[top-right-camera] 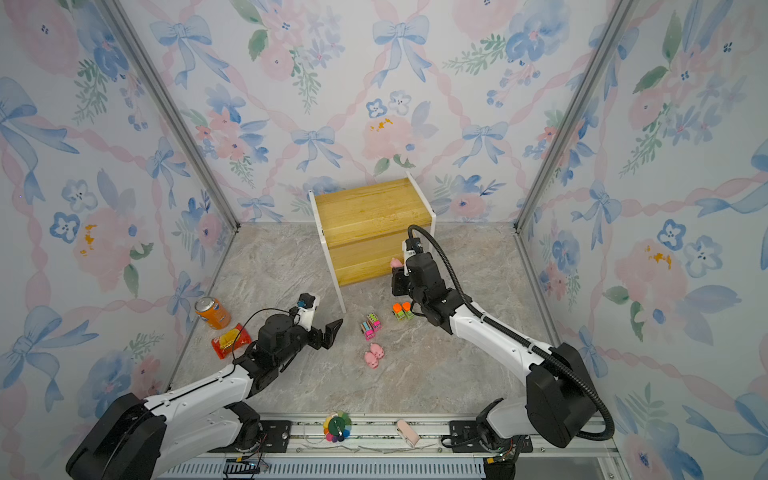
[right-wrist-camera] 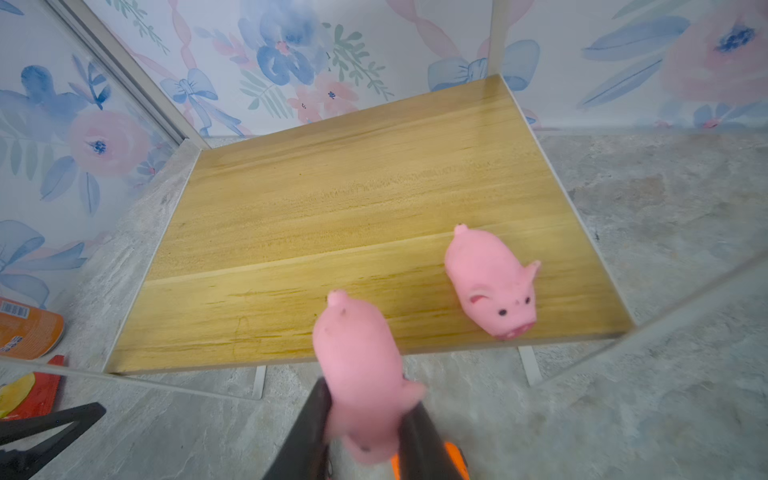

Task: Place and organize the plastic toys onto the shelf
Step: 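Carry the second pink pig with the right gripper onto the lower shelf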

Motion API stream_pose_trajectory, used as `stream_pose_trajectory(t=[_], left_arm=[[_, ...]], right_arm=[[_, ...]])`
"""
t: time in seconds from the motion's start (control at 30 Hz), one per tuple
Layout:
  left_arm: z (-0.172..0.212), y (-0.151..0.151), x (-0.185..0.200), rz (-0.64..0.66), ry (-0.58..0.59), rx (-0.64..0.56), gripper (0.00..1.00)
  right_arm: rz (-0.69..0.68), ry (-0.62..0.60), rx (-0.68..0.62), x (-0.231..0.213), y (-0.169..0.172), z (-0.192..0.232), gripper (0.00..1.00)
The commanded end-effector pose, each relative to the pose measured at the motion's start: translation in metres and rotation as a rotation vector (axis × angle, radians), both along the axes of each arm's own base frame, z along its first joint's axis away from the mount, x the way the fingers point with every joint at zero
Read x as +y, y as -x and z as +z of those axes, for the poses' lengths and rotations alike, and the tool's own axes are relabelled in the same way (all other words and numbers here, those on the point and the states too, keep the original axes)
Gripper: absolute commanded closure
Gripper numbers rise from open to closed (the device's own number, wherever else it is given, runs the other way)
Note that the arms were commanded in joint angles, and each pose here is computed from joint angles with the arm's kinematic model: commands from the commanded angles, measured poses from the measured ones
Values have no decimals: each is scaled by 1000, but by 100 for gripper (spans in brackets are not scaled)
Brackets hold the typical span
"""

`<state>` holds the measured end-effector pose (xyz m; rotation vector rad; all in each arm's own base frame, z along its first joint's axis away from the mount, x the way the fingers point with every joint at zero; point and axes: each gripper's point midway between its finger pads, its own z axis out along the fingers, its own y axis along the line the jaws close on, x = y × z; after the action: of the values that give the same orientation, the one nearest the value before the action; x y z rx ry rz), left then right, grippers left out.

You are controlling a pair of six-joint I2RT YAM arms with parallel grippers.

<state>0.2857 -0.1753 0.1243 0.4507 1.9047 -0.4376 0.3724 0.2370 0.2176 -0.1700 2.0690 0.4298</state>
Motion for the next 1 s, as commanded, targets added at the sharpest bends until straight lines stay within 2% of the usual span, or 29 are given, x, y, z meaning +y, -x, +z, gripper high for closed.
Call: stream_pose_trajectory(t=[0.0,0.97], left_arm=[[1,-1,0,-6,-1,-16,2],[1,-1,1,-2,-1,-16,2]], right_arm=[[-51,-16,-38,4,-6,14,71],[-96,12,-29,26,-23,-2,72]])
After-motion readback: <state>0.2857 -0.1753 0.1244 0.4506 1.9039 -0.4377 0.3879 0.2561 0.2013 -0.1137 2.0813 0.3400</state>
